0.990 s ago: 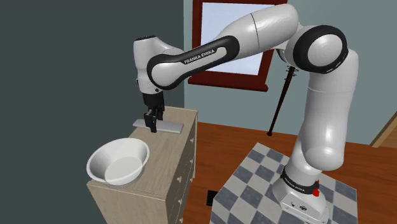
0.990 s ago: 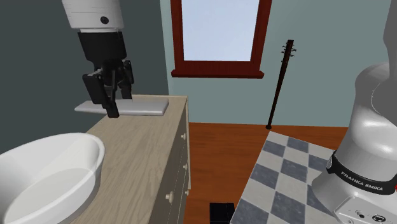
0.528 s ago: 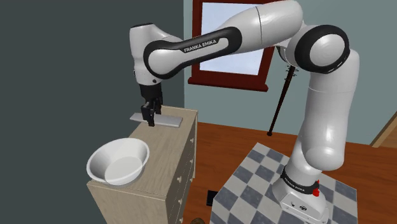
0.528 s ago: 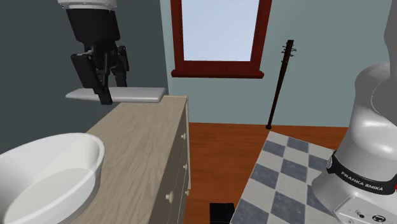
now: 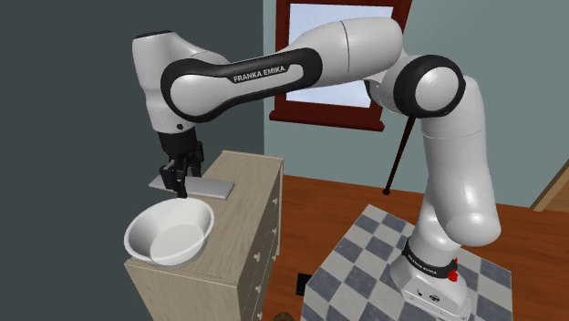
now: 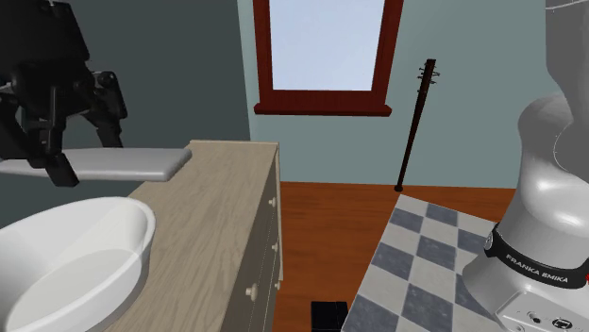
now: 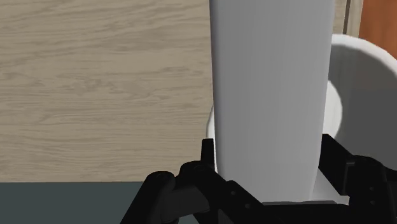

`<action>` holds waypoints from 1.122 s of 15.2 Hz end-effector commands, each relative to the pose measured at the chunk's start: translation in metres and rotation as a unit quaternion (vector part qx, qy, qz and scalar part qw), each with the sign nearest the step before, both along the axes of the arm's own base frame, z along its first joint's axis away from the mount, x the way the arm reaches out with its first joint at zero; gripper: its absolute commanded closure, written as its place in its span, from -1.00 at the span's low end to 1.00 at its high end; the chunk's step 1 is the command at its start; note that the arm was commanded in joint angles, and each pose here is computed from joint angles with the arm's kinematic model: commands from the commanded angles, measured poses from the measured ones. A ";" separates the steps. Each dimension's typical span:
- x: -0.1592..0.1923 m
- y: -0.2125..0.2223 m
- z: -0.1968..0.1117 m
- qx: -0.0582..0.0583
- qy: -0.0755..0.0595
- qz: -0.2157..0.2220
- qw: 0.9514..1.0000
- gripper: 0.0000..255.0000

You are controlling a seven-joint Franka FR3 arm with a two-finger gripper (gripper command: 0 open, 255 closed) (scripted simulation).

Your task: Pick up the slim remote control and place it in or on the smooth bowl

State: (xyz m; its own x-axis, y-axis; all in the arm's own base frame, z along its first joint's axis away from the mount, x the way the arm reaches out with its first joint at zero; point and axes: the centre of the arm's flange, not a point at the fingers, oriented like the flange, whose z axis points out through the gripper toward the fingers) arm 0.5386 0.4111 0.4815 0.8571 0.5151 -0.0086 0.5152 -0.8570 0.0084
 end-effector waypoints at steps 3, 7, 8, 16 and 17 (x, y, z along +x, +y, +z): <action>-0.002 0.051 0.001 0.000 0.000 -0.001 1.000 1.00; -0.002 0.070 -0.009 0.000 0.000 -0.001 1.000 1.00; -0.002 0.070 -0.014 0.000 0.000 -0.001 1.000 1.00; -0.002 0.070 -0.057 0.000 0.000 -0.001 1.000 1.00; -0.002 0.070 -0.062 0.000 0.000 -0.001 1.000 1.00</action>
State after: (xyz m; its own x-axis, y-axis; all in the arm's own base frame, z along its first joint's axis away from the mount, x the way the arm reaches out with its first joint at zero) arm 0.5362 0.4811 0.4245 0.8580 0.5136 -0.0093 0.5137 -0.8580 0.0087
